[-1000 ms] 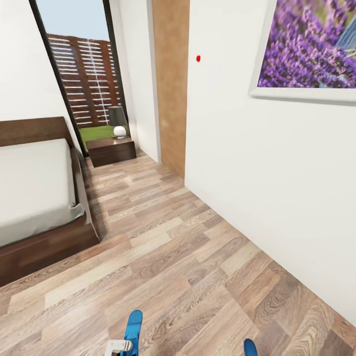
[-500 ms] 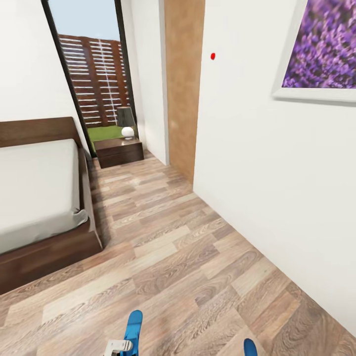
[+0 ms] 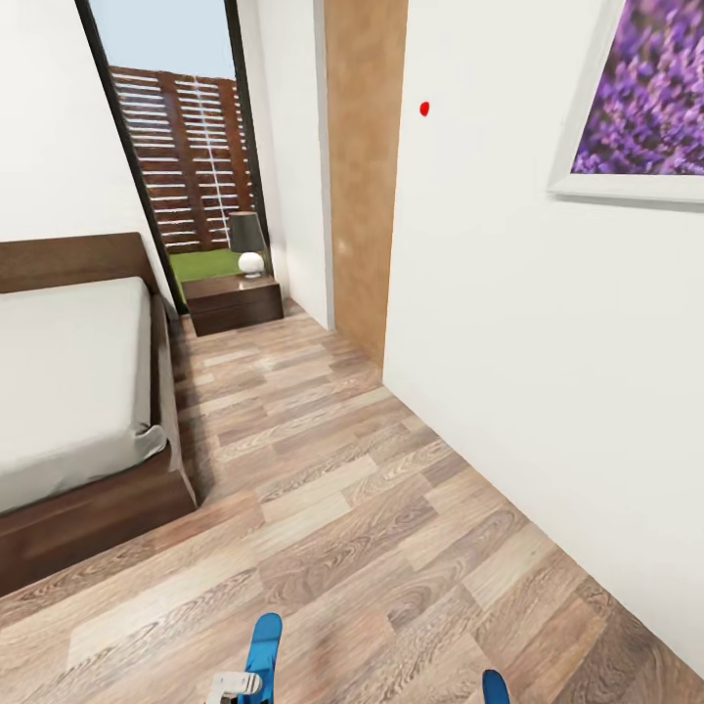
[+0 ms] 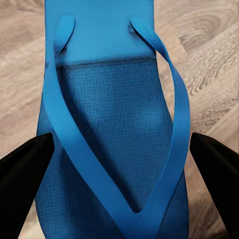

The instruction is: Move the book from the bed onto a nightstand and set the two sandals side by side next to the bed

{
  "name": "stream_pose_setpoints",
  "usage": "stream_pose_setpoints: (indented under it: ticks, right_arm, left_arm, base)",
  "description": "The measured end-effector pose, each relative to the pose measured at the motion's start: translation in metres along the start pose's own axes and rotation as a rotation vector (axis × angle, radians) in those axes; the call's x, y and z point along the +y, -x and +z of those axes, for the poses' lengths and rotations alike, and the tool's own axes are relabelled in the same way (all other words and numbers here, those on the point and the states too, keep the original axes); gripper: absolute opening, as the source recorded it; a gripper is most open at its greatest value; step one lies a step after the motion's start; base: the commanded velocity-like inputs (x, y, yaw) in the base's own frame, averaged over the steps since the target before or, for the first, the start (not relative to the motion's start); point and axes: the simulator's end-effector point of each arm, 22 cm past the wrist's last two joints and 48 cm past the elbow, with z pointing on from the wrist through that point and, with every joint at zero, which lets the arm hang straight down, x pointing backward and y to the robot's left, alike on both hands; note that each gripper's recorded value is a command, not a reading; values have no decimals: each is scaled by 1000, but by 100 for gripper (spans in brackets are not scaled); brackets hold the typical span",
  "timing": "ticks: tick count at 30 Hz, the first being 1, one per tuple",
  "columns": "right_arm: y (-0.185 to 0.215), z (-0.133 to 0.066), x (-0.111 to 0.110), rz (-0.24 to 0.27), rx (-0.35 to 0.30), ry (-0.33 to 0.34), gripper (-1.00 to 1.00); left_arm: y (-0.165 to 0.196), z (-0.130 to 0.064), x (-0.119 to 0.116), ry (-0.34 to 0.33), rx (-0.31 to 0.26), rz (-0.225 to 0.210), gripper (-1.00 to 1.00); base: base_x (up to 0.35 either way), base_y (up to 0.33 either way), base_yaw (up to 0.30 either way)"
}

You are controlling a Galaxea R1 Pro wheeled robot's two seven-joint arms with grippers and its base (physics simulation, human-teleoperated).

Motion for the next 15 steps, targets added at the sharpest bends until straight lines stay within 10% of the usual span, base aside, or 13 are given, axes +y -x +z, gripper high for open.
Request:
stream_pose_setpoints:
  ticks: [15]
  right_arm:
    - [0, 0, 0, -1, 0, 1, -100]
  left_arm:
    - [0, 0, 0, 0, 0, 0, -100]
  base:
    - [319, 0, 62]
